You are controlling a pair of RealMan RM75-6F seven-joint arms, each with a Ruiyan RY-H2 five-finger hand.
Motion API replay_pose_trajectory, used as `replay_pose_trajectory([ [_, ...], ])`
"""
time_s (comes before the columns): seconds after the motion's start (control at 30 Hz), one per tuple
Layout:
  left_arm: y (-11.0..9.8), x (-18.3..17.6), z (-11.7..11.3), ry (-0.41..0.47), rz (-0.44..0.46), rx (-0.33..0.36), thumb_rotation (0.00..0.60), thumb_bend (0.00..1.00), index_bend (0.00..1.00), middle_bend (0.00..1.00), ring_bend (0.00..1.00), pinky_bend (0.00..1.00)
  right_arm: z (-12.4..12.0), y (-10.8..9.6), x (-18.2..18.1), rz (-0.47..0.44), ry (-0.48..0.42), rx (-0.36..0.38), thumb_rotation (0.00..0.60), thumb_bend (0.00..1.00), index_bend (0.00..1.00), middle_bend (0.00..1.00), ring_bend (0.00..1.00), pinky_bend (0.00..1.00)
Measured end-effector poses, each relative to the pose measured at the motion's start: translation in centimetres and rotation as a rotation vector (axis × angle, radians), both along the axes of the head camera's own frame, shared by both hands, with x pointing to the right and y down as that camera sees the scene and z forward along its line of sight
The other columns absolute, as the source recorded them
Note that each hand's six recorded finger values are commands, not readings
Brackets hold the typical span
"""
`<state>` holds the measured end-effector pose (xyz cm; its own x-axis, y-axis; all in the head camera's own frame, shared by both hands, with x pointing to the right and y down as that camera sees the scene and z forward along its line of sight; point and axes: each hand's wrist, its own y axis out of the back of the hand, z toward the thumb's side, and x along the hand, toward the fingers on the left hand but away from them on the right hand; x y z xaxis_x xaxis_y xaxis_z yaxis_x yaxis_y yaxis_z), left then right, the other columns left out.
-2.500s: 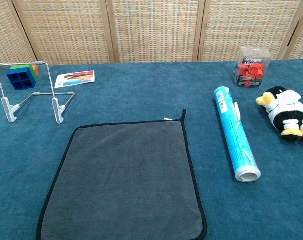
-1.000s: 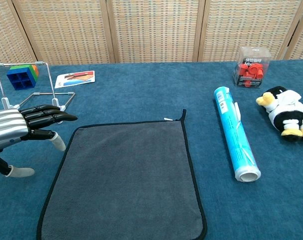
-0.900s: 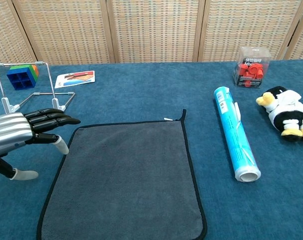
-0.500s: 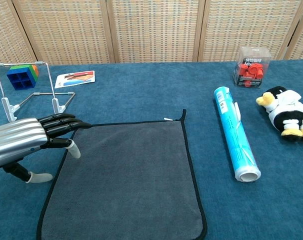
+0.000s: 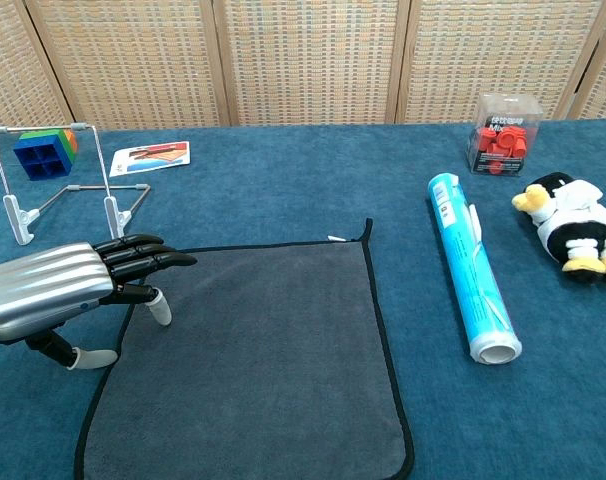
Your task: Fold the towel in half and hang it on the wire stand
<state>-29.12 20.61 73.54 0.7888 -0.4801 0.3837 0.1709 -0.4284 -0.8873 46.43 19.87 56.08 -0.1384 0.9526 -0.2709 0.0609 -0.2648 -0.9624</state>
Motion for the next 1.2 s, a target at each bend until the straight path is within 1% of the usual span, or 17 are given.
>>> replay_pose_trajectory([
  [0.03,0.0,0.0,0.0,0.0,0.001,0.0,0.6,0.36,0.38,0.03,0.0,0.0,0.0,0.0,0.0,0.0,-0.001,0.0,0.6,0.0,0.0,0.0,0.0,0.0],
  [0.23,0.1,0.4,0.0,-0.002,0.017,0.006,0.6,0.4,0.39,0.03,0.0,0.0,-0.1,0.0,0.1,0.003,-0.006,0.002,0.6,0.0,0.0,0.0,0.0,0.0],
  [0.4,0.2,0.5,0.0,-0.002,0.021,0.005,0.6,0.4,0.4,0.03,0.0,0.0,-0.2,0.0,0.1,0.003,-0.009,-0.001,0.6,0.0,0.0,0.0,0.0,0.0],
  [0.43,0.2,0.5,0.0,-0.002,0.021,0.005,0.6,0.4,0.41,0.03,0.0,0.0,-0.2,0.0,0.1,0.003,-0.009,-0.001,0.6,0.0,0.0,0.0,0.0,0.0],
  [0.5,0.2,0.5,0.0,-0.001,0.022,0.005,0.6,0.41,0.48,0.04,0.0,0.0,-0.2,0.0,0.1,0.003,-0.011,-0.001,0.6,0.0,0.0,0.0,0.0,0.0],
  [0.57,0.3,0.5,-0.1,-0.001,0.025,0.006,0.6,0.43,0.59,0.04,0.0,0.0,-0.2,0.0,0.2,0.005,-0.012,-0.002,0.6,0.0,0.0,0.0,0.0,0.0],
  [0.63,0.3,0.5,-0.1,0.001,0.024,0.004,0.6,0.46,0.63,0.04,0.0,0.0,-0.1,0.0,0.2,0.005,-0.013,-0.004,0.6,0.0,0.0,0.0,0.0,0.0],
  [0.73,0.3,0.4,-0.1,0.002,0.019,0.002,0.6,0.49,0.66,0.04,0.0,0.0,-0.1,0.0,0.2,0.006,-0.014,-0.005,0.6,0.0,0.0,0.0,0.0,0.0],
  [0.93,0.2,0.3,-0.3,0.005,0.014,0.007,0.6,0.5,0.7,0.05,0.0,0.0,-0.1,0.0,0.2,0.006,-0.018,-0.007,0.6,0.0,0.0,0.0,0.0,0.0],
  [1.07,0.2,-0.4,-0.5,-0.011,0.028,0.015,0.6,0.5,0.71,0.05,0.0,0.0,-0.1,0.1,0.2,0.006,-0.019,-0.009,0.6,0.0,0.0,0.0,0.0,0.0],
  [1.2,0.1,-1.2,-0.7,-0.019,0.015,0.015,0.6,0.5,0.71,0.05,0.0,0.0,0.0,0.1,0.2,0.008,-0.02,-0.013,0.6,0.0,0.0,0.0,0.0,0.0],
])
